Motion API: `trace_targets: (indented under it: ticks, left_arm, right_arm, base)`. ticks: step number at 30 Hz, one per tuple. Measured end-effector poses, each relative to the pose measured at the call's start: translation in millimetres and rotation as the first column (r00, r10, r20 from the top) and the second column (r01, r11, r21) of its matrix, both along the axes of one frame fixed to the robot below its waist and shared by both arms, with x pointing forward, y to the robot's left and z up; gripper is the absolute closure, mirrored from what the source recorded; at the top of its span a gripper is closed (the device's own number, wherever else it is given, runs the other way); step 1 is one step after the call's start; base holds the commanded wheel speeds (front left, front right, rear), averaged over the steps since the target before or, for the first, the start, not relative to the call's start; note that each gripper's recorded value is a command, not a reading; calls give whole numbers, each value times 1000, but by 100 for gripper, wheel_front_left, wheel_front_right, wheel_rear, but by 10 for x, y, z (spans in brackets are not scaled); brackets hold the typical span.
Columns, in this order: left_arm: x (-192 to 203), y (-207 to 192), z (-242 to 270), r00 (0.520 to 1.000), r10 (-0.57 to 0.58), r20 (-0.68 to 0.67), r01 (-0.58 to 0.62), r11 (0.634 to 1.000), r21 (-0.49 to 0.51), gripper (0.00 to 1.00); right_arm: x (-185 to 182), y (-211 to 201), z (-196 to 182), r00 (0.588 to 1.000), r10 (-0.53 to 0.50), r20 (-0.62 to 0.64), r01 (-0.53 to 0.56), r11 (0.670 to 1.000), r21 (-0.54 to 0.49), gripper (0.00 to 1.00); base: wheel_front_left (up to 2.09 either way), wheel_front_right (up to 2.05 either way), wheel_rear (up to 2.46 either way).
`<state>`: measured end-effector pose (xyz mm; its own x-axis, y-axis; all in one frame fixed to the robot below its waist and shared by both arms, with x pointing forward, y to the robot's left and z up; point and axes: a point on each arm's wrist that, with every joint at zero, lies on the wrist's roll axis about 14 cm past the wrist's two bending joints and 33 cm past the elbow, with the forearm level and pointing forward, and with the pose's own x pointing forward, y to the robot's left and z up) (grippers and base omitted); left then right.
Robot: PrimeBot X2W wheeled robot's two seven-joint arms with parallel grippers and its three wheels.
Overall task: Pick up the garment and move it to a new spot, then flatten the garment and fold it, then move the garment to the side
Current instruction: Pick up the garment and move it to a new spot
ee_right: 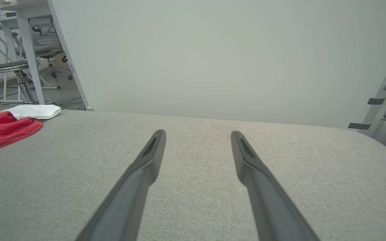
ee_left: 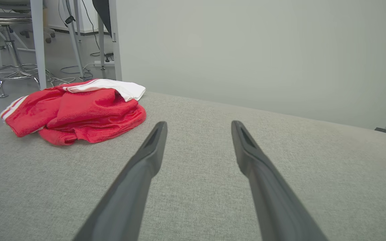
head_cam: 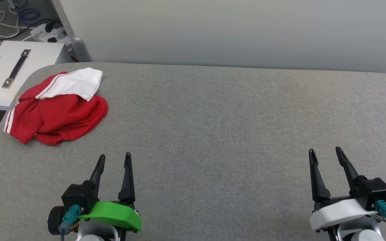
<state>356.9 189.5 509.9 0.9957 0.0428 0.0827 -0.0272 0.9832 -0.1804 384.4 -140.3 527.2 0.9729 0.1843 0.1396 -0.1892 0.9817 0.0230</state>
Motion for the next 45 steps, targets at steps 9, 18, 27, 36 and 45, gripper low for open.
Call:
trace_targets:
  ticks: [9,18,27,36,45]
  left_arm:
    - [-236,356,-31,993,118,-6,-118,993,1,0]
    - [-535,702,-16,971,239,-4,-239,971,6,0]
    - [-809,912,-7,947,321,-4,-321,947,14,0]
    - [-972,1031,29,928,372,7,-372,928,17,0]
    - [-960,1061,41,926,378,10,-378,926,23,0]
  right_arm:
    - [96,553,-48,987,159,-8,-159,987,16,0]
    - [134,1100,-55,950,311,-8,-311,950,24,0]
    - [120,1567,-37,901,434,-1,-434,900,32,0]
    - [73,1825,-58,865,501,-7,-501,865,42,0]
    - [73,1789,-84,870,493,-15,-492,869,51,0]
  base:
    - [0,0,0]
    - [0,0,0]
    - [0,0,0]
    - [0,0,0]
    - [0,0,0]
